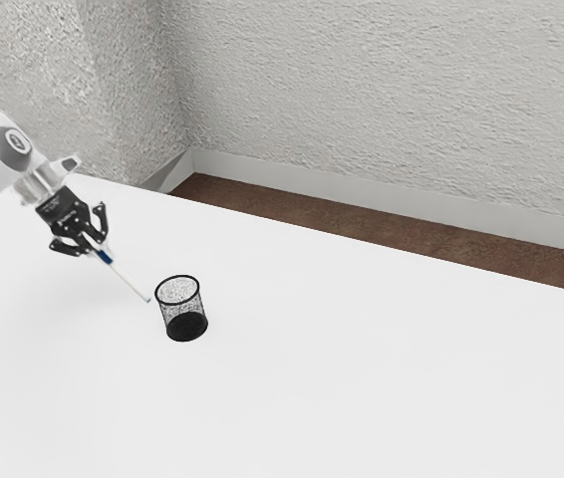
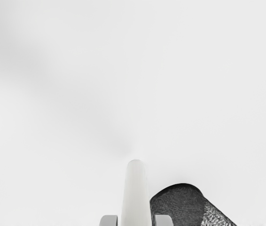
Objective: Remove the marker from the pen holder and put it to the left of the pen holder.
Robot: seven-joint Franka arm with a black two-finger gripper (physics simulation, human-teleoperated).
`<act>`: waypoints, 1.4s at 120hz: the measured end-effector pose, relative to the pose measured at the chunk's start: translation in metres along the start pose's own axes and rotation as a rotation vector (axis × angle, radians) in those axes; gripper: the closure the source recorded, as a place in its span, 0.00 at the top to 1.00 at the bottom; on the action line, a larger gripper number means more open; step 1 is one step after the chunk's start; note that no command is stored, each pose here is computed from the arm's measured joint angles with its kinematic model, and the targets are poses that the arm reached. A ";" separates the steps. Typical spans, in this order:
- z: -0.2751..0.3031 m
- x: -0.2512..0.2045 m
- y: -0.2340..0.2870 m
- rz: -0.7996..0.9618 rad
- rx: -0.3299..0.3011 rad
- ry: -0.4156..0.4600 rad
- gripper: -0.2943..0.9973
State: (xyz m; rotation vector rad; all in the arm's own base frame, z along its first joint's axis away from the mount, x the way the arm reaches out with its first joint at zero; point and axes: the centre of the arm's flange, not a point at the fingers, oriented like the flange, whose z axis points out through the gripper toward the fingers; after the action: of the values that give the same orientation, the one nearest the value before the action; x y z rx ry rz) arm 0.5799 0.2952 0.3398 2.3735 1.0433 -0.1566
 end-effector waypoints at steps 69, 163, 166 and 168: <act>0.037 0.049 -0.047 -0.009 -0.097 -0.073 0.38; -0.136 -0.275 0.281 0.805 0.356 0.118 0.76; -0.134 -0.282 0.284 0.815 0.375 0.108 0.76; -0.133 -0.285 0.285 0.816 0.386 0.102 0.76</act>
State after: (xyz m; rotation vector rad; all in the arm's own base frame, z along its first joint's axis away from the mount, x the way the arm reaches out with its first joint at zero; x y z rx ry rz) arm 0.5710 0.0208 0.6634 2.9777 0.0091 0.0751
